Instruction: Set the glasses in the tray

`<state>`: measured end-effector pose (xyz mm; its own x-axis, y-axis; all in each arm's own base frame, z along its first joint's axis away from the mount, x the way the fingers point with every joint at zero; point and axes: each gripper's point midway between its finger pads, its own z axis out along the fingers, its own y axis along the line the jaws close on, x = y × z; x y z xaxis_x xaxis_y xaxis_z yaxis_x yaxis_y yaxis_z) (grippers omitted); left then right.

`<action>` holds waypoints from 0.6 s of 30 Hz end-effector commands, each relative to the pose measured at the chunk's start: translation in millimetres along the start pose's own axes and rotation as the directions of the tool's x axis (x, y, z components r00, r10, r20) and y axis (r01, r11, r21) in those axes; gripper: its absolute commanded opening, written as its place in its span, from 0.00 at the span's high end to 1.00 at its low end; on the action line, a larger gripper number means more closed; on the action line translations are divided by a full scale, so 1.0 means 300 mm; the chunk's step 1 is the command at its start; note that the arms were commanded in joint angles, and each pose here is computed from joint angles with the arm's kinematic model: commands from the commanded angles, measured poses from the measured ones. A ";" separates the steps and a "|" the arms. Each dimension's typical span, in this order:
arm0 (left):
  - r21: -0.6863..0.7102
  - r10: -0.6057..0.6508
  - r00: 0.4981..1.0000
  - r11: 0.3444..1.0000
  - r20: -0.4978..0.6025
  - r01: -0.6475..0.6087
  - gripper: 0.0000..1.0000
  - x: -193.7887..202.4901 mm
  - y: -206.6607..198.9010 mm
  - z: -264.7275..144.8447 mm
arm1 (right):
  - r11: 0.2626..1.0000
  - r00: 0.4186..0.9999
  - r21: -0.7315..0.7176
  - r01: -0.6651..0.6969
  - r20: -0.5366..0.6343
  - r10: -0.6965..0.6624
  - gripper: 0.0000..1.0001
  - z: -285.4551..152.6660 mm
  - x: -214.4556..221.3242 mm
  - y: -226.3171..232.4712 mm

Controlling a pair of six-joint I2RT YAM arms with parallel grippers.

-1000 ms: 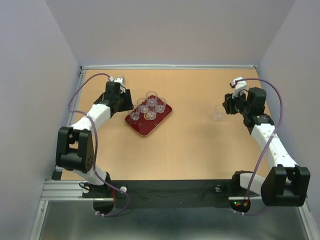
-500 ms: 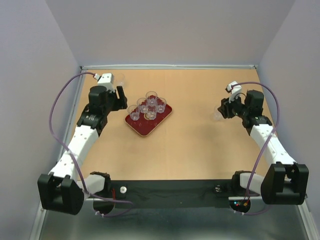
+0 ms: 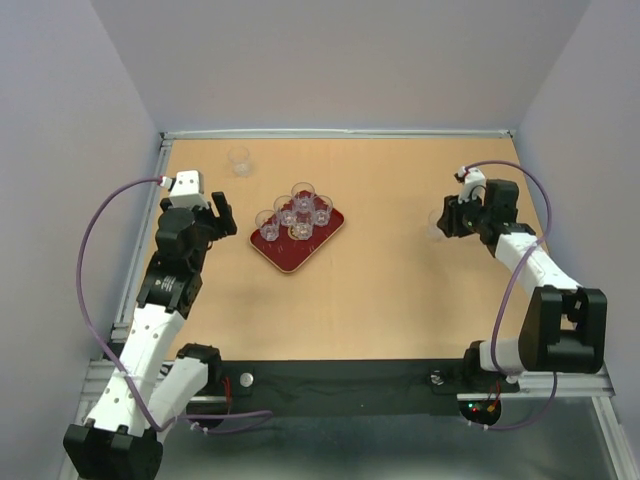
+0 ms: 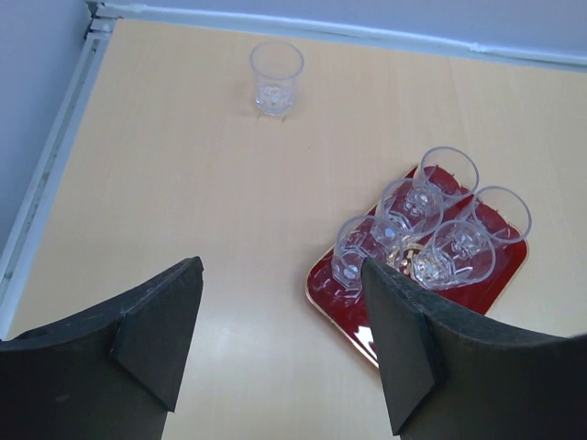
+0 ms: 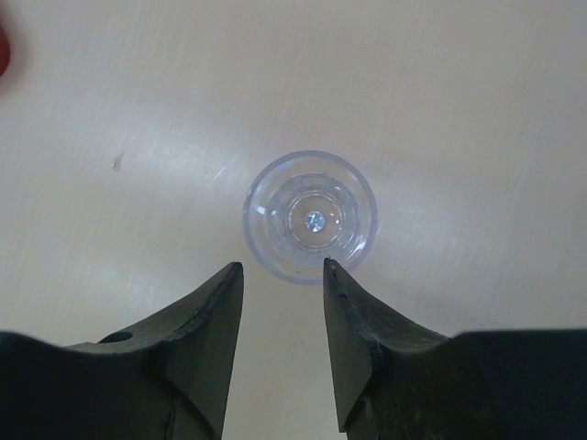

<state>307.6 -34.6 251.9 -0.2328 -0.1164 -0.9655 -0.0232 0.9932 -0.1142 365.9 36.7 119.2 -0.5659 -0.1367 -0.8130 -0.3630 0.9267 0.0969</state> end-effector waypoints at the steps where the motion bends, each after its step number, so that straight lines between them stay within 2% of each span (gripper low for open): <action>1: -0.020 0.003 0.996 1.000 0.084 -0.002 0.19 -0.063 0.012 -0.014 | 0.988 0.996 0.140 -0.071 0.063 0.063 0.54 0.001 -0.114 -0.100; 7: -0.012 -0.001 0.995 1.000 0.098 0.003 0.19 -0.073 0.009 -0.024 | 0.968 0.995 0.232 -0.094 0.041 0.087 0.54 0.022 -0.101 -0.170; 18: 0.002 0.000 0.996 1.000 0.094 -0.001 0.19 -0.072 0.000 -0.022 | 0.969 0.994 0.224 -0.106 -0.007 0.111 0.55 0.088 -0.064 -0.190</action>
<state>305.4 -31.0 262.9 -0.1915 -0.1192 -0.9742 -0.0334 0.9928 -0.1149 394.2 1.9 90.1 -0.6675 -0.0469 -0.7431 -0.1454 0.9870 0.0683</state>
